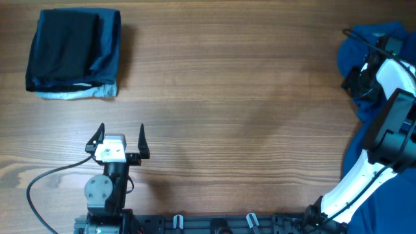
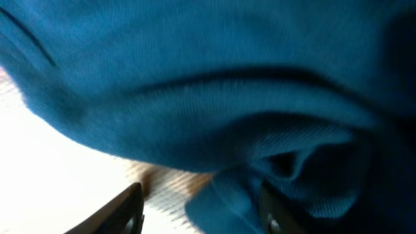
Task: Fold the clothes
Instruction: 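Reach the right gripper to the teal polo shirt and grasp it, then drag the polo shirt leftward onto the table center with the right gripper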
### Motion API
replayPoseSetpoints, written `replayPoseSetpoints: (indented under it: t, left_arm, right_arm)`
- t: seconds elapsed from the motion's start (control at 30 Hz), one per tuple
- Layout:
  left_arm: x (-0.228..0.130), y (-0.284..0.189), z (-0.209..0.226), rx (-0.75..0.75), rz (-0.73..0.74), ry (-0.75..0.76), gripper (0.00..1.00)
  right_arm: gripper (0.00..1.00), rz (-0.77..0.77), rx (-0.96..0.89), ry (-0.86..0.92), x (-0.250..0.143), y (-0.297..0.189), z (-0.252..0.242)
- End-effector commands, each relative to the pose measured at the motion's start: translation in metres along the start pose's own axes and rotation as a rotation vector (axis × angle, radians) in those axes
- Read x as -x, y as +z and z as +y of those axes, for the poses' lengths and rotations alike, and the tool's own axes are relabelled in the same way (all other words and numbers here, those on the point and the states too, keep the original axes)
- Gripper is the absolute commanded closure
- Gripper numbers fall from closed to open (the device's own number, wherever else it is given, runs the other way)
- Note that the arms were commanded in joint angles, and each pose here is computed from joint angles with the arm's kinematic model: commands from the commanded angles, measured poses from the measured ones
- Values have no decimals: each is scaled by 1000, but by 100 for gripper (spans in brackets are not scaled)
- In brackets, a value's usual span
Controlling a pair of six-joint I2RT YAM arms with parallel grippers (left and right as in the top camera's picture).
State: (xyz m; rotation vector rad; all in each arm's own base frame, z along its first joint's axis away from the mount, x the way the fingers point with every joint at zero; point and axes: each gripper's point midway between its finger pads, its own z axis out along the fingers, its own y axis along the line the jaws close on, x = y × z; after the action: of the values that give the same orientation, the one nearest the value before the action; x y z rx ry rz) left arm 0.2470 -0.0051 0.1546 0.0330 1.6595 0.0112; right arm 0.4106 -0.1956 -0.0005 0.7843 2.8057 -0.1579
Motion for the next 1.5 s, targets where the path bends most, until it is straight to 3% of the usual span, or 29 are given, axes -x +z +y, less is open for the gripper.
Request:
replayPoseSetpoints:
  t: [0.0,0.13,0.27,0.47,0.6,0.8,0.9,1.13,1.3,1.47]
  left_arm:
    - [0,0,1,7,-2,11,0]
    - [0,0,1,7,-2,11,0]
    - [0,0,1,7,-2,11,0]
    - [0,0,1,7,-2,11,0]
    - [0,0,1,7,-2,11,0]
    - [0,0,1,7,-2,11,0]
    - [0,0,1,7,-2,11,0]
    - [0,0,1,7,-2,11,0]
    - [0,0,1,7,-2,11,0]
    - [0,0,1,7,-2,11,0]
  right_arm:
    - [43,63,12,44,-26,23,-1]
    - [53,87,169,39,-38,28,29]
    - [53,117,311,-46,-51,19,87]
    - [54,133,379,-300,-95,2,192]
    - [53,120,437,-441,-144,-18,277]
    - [52,63,617,-683,-215,-60,378]
    - [41,-17,636,-839,-220,-83,402]
    - [33,-80,637,-798,-157,-172,404]
    - [28,-135,512,-612,-92,-212,334]
    - [4,-158,365,-396,-34,-229,223]
